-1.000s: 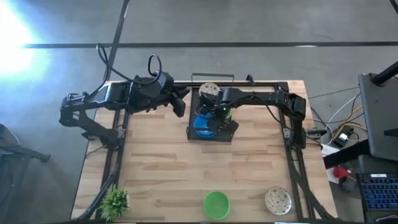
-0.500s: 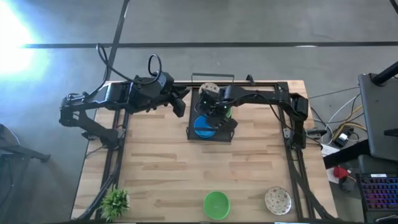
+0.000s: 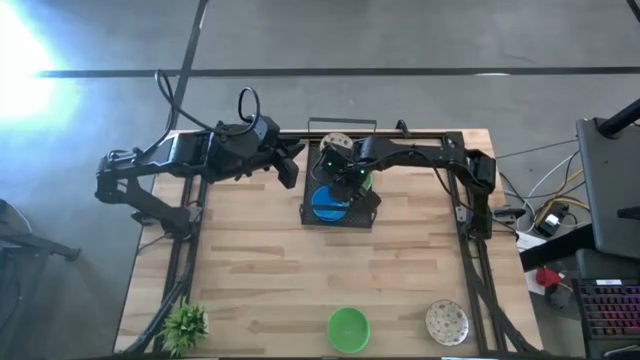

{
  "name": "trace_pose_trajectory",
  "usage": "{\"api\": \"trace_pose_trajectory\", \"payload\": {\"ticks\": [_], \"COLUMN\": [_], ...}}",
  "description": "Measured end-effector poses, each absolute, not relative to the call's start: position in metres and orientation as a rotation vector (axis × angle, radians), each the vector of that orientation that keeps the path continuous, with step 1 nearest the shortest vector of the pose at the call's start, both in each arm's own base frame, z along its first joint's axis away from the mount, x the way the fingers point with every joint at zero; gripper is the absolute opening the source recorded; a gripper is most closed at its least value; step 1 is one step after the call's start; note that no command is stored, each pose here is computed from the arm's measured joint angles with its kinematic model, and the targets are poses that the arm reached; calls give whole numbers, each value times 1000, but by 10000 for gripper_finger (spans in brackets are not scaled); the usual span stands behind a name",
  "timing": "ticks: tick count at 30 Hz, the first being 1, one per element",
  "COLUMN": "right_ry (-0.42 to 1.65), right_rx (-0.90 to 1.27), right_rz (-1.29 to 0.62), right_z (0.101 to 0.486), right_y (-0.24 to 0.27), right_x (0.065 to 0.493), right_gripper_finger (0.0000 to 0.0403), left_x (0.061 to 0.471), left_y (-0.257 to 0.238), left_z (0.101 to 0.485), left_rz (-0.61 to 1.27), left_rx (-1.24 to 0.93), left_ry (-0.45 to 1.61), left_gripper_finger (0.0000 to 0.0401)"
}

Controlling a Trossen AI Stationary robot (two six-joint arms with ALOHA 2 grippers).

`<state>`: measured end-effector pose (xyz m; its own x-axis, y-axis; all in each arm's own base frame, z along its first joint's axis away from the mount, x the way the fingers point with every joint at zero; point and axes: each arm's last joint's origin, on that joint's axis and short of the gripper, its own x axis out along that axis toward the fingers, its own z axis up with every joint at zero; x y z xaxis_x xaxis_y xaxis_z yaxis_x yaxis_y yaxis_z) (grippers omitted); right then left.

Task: Pick & Place Mini bowls
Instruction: Stack the blue bowl on the blue bowl on the shelf, then stack the green bowl on the green bowl on the shelf

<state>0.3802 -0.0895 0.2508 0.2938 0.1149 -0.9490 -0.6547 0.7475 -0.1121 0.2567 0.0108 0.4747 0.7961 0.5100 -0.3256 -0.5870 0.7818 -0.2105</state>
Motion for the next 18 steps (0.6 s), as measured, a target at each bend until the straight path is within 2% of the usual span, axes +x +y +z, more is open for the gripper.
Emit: {"api": "trace_pose_trajectory", "payload": {"ticks": [10,18], "right_ry": [1221,1184], "right_rx": [-518,-465], "right_rz": [573,482], "right_z": [233,261], "right_y": [-88,-87], "right_x": [374,363], "right_gripper_finger": [62,46], "left_x": [257,256], "left_y": [11,11], "left_z": [475,472], "left_rz": [599,591], "left_rx": [-311,-278], "left_ry": [259,298], "left_gripper_finger": [85,85]}}
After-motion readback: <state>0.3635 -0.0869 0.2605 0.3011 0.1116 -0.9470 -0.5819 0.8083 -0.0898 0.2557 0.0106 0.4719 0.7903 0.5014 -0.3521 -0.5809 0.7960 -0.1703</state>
